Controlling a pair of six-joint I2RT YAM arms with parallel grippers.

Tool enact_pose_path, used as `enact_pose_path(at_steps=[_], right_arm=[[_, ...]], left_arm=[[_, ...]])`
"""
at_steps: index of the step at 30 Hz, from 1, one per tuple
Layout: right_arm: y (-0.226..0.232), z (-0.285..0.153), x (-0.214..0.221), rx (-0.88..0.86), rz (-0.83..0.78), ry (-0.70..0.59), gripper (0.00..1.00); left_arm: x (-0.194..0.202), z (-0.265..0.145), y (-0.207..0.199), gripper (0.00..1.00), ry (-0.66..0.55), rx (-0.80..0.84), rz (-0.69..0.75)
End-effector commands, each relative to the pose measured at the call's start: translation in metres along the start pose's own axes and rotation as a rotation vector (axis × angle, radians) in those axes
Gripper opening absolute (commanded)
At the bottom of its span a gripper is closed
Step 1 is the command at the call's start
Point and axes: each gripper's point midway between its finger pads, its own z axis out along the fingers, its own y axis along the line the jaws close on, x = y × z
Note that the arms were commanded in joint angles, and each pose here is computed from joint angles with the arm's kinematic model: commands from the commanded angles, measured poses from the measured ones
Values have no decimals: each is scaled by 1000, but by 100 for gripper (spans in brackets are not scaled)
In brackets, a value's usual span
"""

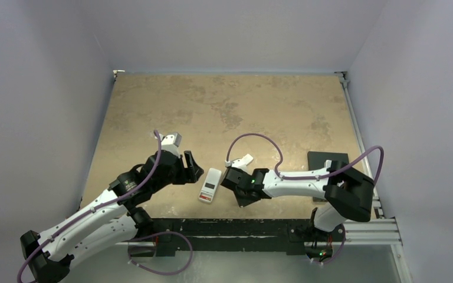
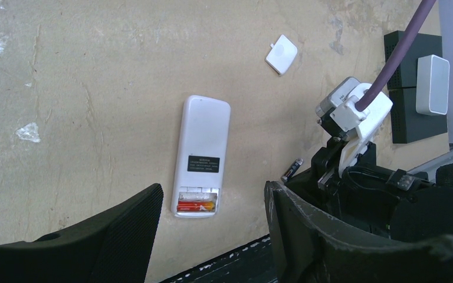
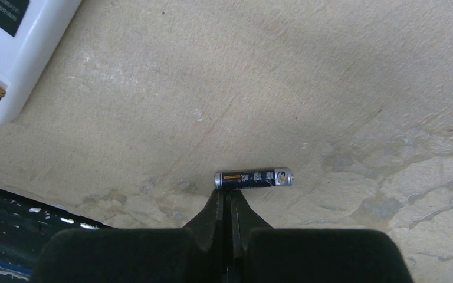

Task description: Load the batteries into the remote control

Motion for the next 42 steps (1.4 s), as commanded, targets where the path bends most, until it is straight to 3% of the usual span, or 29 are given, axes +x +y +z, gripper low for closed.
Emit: enact_pose_path(at_steps=[1, 27, 39, 42], right_arm=[[19, 6, -27, -33, 52, -95, 0], [8, -7, -65, 20, 56, -183, 2], [1, -33, -55, -35, -46, -167, 32], [-6, -37, -48, -21, -67, -152, 48]], left_arm=[[-8, -3, -1, 64, -32, 0, 3], [-7, -1, 3, 64, -30, -16, 5], [-6, 0, 2, 64, -27, -15, 9], [-6, 1, 2, 64, -28, -14, 11]])
